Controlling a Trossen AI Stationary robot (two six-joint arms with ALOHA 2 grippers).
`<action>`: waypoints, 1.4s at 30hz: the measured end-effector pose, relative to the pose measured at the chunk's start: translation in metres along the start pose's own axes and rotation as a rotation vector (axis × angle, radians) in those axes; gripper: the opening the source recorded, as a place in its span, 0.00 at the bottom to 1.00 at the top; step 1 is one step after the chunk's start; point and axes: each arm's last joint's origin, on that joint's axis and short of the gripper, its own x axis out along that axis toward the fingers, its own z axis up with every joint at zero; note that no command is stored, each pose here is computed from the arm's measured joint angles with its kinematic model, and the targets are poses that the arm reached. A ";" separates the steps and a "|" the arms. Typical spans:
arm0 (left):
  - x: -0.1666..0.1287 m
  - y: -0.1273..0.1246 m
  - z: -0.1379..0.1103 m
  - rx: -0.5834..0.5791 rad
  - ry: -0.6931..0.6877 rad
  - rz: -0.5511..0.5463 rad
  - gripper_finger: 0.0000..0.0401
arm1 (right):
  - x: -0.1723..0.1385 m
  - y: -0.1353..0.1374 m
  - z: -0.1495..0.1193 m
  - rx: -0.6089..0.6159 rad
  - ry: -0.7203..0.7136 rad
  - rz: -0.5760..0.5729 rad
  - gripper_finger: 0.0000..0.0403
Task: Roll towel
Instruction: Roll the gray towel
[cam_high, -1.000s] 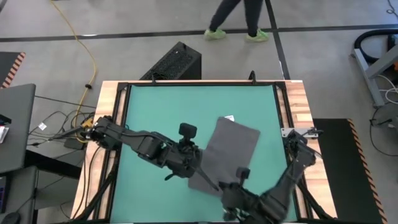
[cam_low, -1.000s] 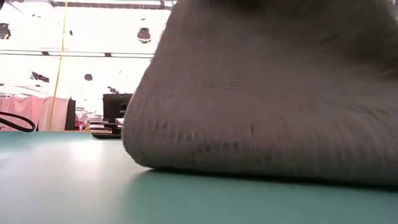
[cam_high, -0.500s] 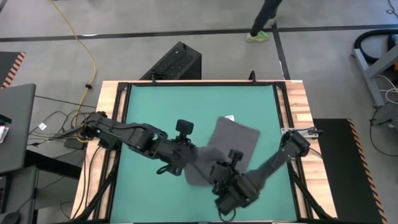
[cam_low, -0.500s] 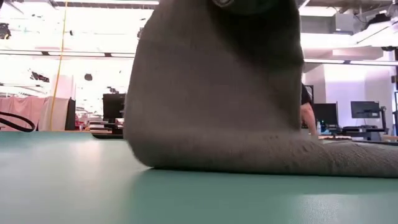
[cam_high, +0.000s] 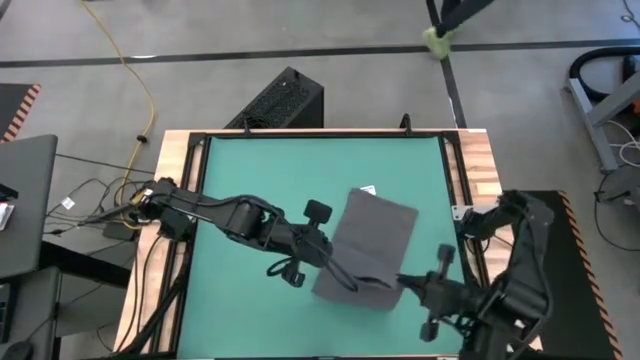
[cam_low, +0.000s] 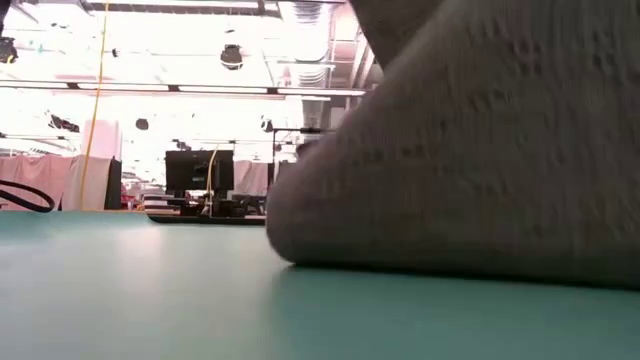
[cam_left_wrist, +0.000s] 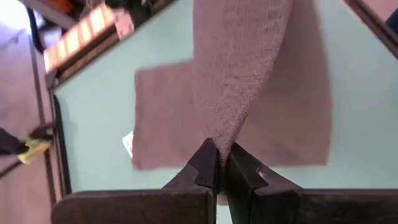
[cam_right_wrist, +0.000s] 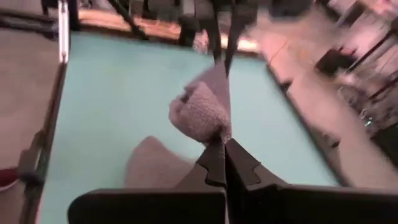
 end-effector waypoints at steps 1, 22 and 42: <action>0.000 0.002 0.001 0.000 -0.012 0.001 0.00 | 0.001 -0.004 -0.005 0.016 0.019 0.004 0.02; 0.062 0.081 -0.031 -0.034 -0.035 -0.112 0.00 | 0.053 -0.065 -0.127 0.156 0.314 -0.219 0.02; 0.135 0.141 -0.093 -0.163 0.079 -0.172 0.00 | 0.096 -0.092 -0.187 0.209 0.385 -0.283 0.02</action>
